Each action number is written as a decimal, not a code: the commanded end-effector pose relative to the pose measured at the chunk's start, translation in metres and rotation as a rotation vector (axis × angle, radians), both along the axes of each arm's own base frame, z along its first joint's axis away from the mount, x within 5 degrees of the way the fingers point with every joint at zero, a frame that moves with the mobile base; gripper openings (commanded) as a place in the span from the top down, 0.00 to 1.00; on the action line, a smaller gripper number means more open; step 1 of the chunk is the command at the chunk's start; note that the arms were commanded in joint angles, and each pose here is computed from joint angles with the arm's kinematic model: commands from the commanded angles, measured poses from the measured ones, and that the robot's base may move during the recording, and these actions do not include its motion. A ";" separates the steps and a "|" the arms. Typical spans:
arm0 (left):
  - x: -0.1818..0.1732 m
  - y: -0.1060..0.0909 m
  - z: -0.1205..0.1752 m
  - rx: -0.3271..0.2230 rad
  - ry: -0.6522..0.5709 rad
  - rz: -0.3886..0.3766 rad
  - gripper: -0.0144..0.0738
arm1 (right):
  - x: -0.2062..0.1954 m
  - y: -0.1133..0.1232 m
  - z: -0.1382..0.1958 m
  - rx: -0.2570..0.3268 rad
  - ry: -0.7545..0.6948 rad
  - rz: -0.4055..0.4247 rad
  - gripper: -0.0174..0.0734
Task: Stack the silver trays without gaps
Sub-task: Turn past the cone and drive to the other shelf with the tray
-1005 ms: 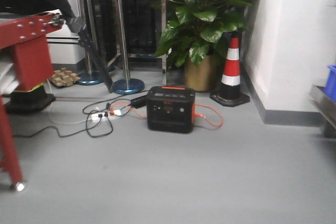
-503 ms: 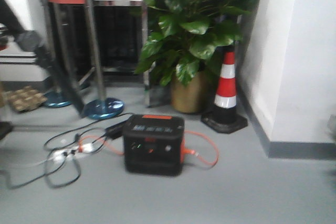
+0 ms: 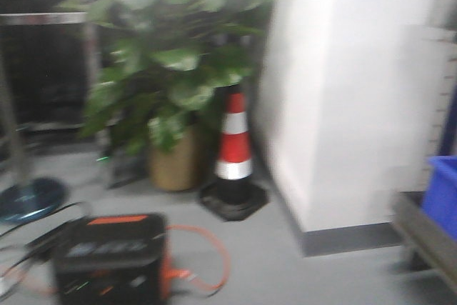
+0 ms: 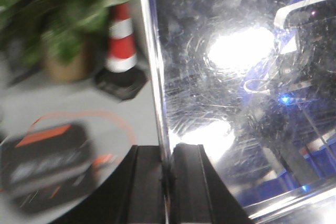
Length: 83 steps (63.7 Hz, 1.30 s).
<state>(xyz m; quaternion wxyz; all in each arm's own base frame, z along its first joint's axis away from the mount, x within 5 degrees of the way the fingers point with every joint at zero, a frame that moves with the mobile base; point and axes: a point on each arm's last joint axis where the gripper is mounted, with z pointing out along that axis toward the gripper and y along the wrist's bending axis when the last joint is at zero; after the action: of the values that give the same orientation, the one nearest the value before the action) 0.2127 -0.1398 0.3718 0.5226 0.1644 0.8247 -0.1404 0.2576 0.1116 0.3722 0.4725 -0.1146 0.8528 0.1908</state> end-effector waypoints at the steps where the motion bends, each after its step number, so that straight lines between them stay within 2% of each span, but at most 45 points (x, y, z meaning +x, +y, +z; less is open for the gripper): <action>1: 0.000 0.009 0.005 0.041 -0.034 0.025 0.85 | 0.001 -0.007 0.005 -0.066 -0.068 -0.010 0.89; 83: 0.000 0.009 0.005 0.041 -0.034 0.025 0.85 | 0.004 -0.008 0.011 -0.038 -0.144 -0.032 0.89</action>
<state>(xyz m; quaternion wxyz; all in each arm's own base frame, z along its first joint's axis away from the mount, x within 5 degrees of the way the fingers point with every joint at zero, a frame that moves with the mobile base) 0.2130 -0.1406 0.3733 0.5294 0.1668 0.8192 -0.1441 0.2615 0.1107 0.3761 0.5014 -0.1130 0.8379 0.1840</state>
